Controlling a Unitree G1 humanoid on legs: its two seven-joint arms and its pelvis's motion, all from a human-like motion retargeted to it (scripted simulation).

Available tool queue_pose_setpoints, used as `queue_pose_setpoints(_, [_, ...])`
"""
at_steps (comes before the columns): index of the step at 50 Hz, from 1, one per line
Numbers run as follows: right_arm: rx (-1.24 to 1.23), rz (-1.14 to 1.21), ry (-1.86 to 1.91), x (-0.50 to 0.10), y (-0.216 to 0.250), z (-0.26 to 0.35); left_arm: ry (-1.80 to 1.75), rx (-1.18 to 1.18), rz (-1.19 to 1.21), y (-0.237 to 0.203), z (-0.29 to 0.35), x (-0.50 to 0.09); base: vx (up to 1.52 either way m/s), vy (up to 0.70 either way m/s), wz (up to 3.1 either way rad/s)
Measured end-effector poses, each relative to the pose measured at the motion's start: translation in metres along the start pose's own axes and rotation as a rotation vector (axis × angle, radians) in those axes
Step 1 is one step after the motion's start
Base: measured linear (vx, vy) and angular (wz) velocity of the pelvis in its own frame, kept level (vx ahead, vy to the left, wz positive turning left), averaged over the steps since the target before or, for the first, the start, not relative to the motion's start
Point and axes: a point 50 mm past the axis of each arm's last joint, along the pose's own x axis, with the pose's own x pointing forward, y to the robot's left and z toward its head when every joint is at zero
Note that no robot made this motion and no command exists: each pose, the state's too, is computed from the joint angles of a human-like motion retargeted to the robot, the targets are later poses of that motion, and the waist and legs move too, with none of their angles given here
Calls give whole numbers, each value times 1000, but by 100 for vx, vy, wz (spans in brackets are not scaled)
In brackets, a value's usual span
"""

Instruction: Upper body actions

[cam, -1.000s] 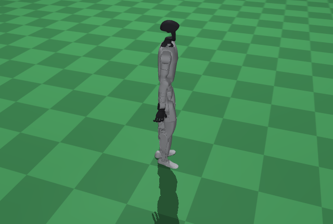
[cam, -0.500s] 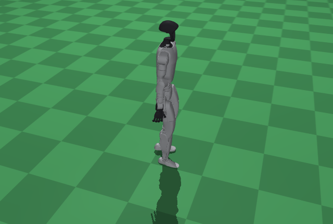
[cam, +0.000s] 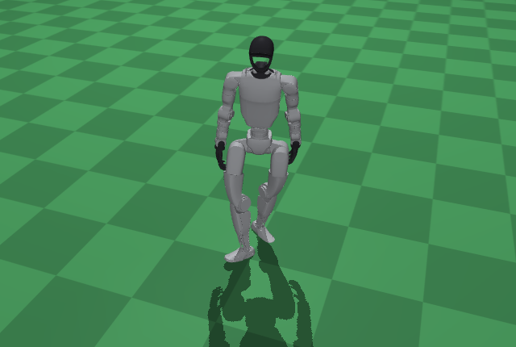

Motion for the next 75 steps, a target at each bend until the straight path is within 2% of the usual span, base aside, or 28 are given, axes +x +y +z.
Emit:
queue_pose_setpoints(9, [44,-22,9,0,-3,7,5,-66,-50,-27,-11,5,-9,-11,-328])
queue_pose_setpoints(20, [369,31,179,-4,26,-44,-32,84,-8,-13,9,2,27,-11,-136])
queue_pose_setpoints(25, [263,73,179,-3,34,-39,-117,55,25,-5,29,-1,27,-10,-161])
queue_pose_setpoints(32, [-137,47,53,1,21,0,-125,-44,4,-9,34,-1,12,-1,-148])
queue_pose_setpoints(35, [-228,16,26,1,15,8,-114,-41,4,-10,31,-1,14,7,-115])
queue_pose_setpoints(44, [-79,68,84,0,21,-9,-96,10,25,-12,30,0,16,10,-110])
queue_pose_setpoints(53, [-50,46,216,-5,23,-39,-58,-45,-2,-19,20,2,19,14,-82])
queue_pose_setpoints(60, [60,99,275,-9,31,-59,-61,28,30,-13,27,0,21,14,-48])
queue_pose_setpoints(75, [-36,97,207,-5,34,-42,-124,50,3,-16,43,-2,7,7,-9])
